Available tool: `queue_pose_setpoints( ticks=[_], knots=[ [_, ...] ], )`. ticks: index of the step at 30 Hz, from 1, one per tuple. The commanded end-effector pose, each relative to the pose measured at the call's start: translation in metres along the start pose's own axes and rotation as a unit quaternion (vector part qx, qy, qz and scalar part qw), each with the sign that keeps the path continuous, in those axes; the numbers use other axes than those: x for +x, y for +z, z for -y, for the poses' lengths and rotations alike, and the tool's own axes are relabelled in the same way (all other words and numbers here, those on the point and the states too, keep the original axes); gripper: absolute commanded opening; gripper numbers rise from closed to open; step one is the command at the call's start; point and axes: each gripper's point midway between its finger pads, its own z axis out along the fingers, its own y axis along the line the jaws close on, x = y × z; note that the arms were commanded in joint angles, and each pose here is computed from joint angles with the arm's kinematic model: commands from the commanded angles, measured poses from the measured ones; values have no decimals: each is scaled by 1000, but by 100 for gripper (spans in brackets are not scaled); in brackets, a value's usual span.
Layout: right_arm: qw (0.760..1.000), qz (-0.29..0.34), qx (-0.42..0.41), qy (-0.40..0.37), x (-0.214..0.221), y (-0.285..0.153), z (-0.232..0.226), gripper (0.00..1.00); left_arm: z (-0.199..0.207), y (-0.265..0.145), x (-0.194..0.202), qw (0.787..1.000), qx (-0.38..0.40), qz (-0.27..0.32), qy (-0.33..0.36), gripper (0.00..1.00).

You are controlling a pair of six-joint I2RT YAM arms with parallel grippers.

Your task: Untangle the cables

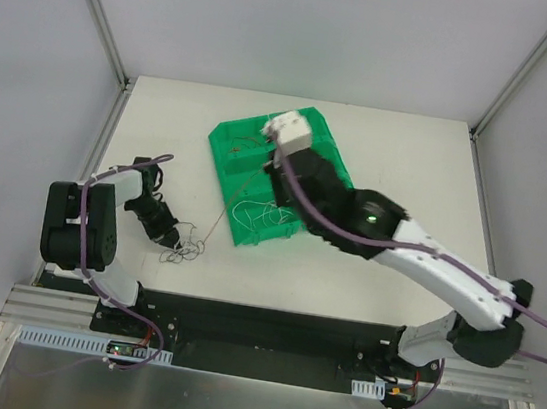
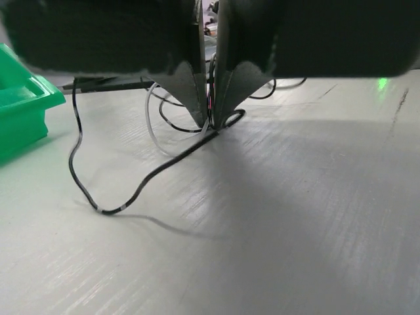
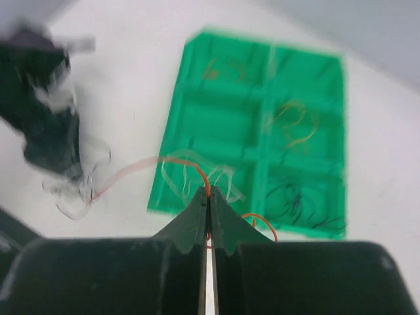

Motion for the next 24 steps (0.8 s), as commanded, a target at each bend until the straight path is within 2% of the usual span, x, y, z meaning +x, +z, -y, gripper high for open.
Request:
queue_pose_setpoints(
  ticks=[1,5,10,12,16,21,24],
  knots=[
    [974,155,157,44,-101,-104,108,0,-17,11,-14,999,-40,21,1,3],
    [940,256,208,90,-157,-183,163,0,-19,12,-15,999,-42,20,-2,0],
    [913,313,241,100,-190,-243,202,0,-22,10,-21,998,-52,33,-2,0],
    [908,326,250,84,-198,-255,209,1,-20,8,-23,998,-50,36,2,0],
    [915,298,267,55,-185,-239,205,0,-7,-6,-29,998,-24,56,24,0],
    [932,257,250,49,-146,-201,188,0,33,-51,-38,989,62,117,74,42],
    [944,223,237,53,-119,-178,181,0,54,-85,-39,977,108,159,96,54]
  ],
)
